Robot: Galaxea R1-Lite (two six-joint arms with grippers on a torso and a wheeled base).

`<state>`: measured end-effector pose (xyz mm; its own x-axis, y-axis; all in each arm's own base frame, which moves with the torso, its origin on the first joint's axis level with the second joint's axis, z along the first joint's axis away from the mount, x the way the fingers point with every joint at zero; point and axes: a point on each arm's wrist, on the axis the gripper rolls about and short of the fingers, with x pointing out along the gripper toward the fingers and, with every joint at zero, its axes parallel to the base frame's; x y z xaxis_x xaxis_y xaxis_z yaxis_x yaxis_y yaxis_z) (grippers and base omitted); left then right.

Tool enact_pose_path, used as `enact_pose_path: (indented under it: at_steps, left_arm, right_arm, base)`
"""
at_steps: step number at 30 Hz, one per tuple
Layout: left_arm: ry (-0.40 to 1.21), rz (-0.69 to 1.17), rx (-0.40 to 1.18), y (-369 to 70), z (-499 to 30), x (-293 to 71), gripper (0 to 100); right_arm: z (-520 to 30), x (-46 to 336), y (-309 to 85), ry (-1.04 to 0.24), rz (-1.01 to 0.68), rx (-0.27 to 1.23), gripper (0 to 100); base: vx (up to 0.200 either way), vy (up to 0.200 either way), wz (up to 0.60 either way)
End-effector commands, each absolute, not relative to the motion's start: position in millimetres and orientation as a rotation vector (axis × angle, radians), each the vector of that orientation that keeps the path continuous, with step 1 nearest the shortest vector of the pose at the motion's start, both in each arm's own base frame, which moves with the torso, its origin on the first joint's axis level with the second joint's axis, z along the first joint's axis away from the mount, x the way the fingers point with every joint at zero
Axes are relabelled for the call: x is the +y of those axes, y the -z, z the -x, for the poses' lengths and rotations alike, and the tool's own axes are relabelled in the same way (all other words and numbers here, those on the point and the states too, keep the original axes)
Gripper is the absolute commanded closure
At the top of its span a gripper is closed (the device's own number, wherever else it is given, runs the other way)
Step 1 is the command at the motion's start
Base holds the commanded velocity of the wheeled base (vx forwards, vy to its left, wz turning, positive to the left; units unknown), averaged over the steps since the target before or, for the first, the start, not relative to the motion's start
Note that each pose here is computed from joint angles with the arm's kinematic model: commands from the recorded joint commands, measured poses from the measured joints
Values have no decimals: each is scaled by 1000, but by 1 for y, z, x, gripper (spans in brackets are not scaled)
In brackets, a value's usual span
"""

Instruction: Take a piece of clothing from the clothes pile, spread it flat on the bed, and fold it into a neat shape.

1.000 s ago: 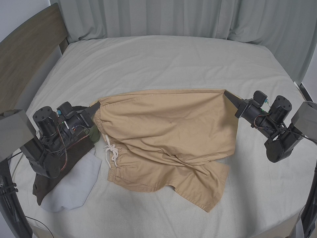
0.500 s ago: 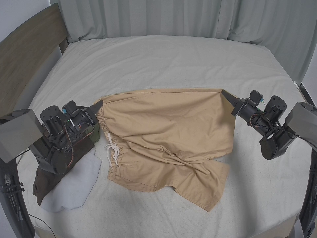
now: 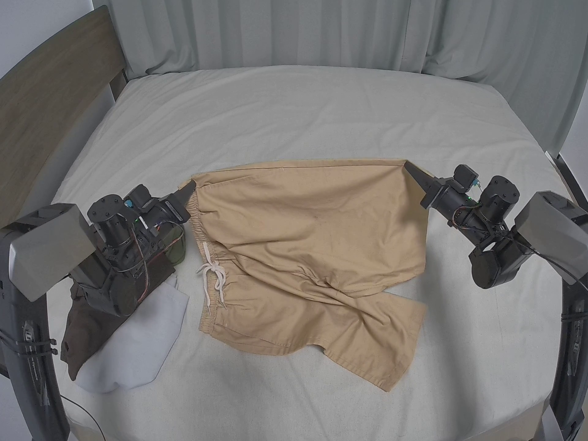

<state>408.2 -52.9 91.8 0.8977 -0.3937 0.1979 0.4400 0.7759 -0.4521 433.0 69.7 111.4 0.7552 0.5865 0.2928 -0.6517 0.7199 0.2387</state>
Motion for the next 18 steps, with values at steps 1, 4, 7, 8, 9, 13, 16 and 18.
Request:
enact_pose_path:
  at_steps: [1,4,7,8,9,13,16,18]
  left_arm:
    - [440,535,-90,-81,-418,-53,100]
    - [427,555,-87,-77,-422,-53,100]
    - [423,570,-84,-73,-425,-52,100]
    - [423,570,-85,-73,-426,-53,100]
    - [424,570,-87,-73,-426,-53,100]
    - [421,571,-89,-71,-428,-52,100]
    - [418,572,-93,-70,-430,-52,100]
    - [417,572,-90,-68,-431,-52,100]
  right_arm:
    - [-448,71,-100,-682,-342,-210,100]
    - [-454,72,-99,-682,-346,-207,100]
    - [-461,73,-100,-681,-347,-201,100]
    - [-463,73,-101,-681,-347,-201,100]
    - [-465,73,-102,-681,-347,-200,100]
    - [-472,74,-104,-678,-347,-195,100]
    - [-478,75,-102,-676,-349,-190,100]
    - [-482,75,-101,-675,-349,-189,100]
  base:
    - [0,0,0]
    - [0,0,0]
    - [0,0,0]
    - [0,0,0]
    - [0,0,0]
    - [0,0,0]
    - [0,0,0]
    - [0,0,0]
